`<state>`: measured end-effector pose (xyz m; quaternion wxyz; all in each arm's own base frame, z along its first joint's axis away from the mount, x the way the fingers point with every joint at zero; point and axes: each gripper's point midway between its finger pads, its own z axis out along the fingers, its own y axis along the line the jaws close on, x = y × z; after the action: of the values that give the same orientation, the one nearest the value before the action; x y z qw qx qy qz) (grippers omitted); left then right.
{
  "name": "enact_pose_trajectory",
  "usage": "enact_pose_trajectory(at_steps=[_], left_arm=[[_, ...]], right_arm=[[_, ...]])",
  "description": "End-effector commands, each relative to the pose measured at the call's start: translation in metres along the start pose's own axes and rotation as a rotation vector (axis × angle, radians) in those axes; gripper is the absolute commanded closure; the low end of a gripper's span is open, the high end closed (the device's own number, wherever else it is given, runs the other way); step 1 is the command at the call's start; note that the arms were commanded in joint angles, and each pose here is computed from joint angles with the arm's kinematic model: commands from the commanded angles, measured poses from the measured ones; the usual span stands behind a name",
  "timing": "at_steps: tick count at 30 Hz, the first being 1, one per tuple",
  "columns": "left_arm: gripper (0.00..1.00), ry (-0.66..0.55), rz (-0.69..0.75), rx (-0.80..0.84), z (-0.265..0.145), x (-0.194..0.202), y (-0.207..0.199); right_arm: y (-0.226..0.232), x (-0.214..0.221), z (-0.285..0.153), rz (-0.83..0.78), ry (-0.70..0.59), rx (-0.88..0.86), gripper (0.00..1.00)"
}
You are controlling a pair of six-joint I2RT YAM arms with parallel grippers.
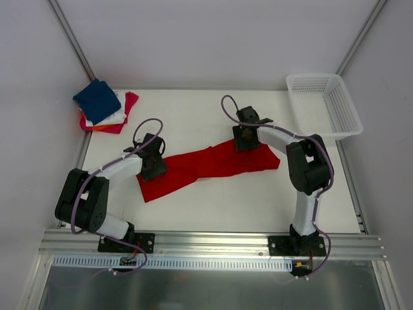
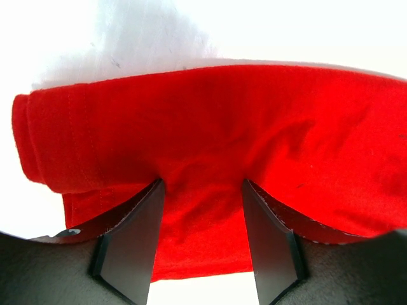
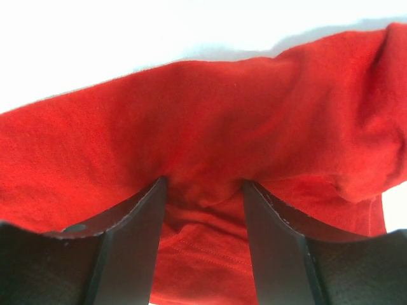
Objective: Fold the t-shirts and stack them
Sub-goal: Fold the tshirt
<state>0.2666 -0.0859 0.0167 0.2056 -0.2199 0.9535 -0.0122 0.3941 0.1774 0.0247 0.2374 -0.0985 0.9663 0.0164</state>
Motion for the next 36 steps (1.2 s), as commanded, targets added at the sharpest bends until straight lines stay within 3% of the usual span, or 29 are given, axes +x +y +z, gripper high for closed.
enact_pose_trajectory(at_steps=[1,14,36], left_arm=[[0.48,0.115,-0.025,-0.038,0.002,0.041,0.014],[0.47,0.131,-0.139,-0.064,0.000,0.072,0.019],[0.52,0.211,-0.228,-0.119,0.009,0.123,-0.026]], right_arm=[[0.003,-0.008,0.005,-0.047,0.023,-0.025,0.45],[0.020,-0.057,0.004,-0.143,-0.037,-0.115,0.44],[0.018,-0.122,0.033,-0.176,-0.098,-0.210,0.43]])
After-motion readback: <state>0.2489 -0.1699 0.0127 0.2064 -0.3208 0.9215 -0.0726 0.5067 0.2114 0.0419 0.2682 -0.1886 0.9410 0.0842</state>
